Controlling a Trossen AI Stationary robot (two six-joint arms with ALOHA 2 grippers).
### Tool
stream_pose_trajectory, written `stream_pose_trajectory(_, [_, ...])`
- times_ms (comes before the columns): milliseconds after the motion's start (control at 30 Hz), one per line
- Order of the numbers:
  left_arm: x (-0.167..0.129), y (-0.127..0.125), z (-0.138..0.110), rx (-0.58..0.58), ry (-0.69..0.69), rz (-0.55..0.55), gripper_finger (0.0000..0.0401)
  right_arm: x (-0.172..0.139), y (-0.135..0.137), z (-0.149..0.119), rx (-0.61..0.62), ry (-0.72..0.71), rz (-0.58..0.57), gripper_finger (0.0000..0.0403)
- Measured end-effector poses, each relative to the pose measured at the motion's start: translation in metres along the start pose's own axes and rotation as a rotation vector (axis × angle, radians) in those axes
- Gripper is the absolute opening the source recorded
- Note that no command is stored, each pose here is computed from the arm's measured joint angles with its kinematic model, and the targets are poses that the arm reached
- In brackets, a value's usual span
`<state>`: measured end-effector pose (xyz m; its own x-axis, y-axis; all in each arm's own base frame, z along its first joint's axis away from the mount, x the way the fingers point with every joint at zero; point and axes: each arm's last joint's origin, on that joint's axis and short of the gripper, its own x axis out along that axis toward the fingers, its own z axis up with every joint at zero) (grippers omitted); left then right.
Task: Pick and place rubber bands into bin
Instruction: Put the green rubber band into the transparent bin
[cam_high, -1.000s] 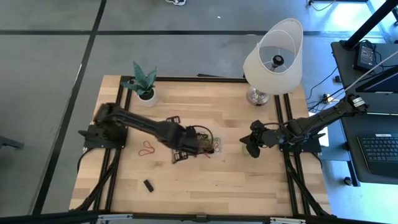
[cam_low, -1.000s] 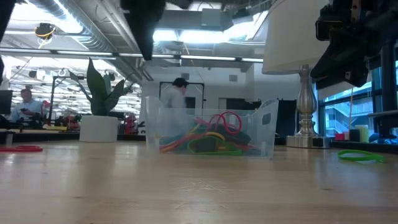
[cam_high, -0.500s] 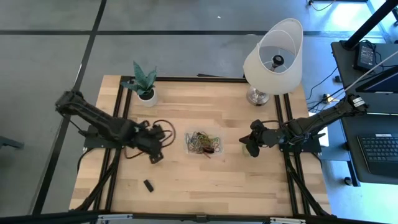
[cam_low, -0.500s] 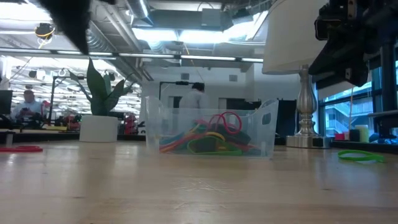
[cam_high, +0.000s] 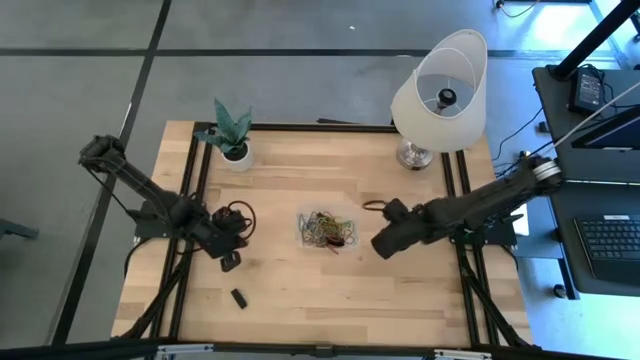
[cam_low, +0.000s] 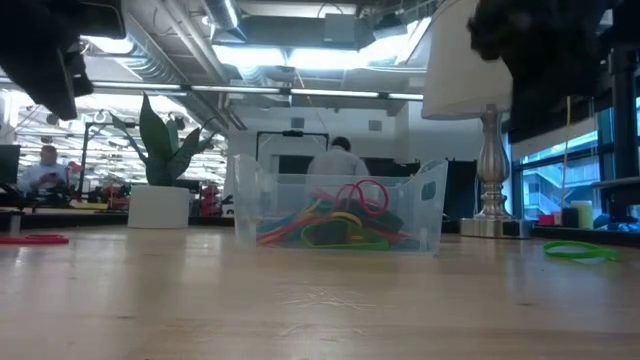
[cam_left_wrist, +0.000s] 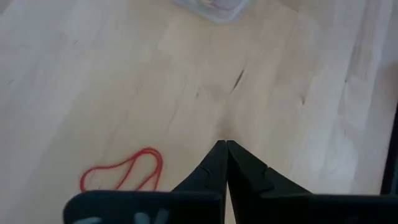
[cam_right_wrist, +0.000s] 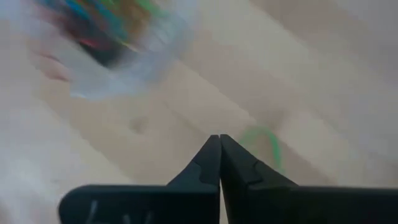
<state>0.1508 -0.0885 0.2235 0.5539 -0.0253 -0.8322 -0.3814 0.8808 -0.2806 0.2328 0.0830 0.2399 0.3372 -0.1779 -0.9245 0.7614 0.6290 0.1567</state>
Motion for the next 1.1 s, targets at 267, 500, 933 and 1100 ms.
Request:
stream_pose_trajectory(267, [0.002,0.001,-0.002,0.021,-0.007,-0.014,0.0003,0.046,-0.002,-0.021,0.207,0.226,-0.326,0.0044])
stream_pose_trajectory(500, [0.002,0.000,-0.002,0.061,-0.015,-0.024,0.0002,0.069,-0.019,-0.033,0.297,0.216,-0.426,0.0116])
stream_pose_trajectory(933, [0.002,0.000,-0.001,0.026,-0.014,-0.026,0.0002,0.099,-0.033,-0.049,0.428,0.182,-0.310,0.0134])
stream_pose_trajectory(1100, [0.002,0.000,-0.001,0.026,-0.015,-0.026,0.0003,0.094,-0.027,-0.051,0.373,0.180,-0.294,0.0028])
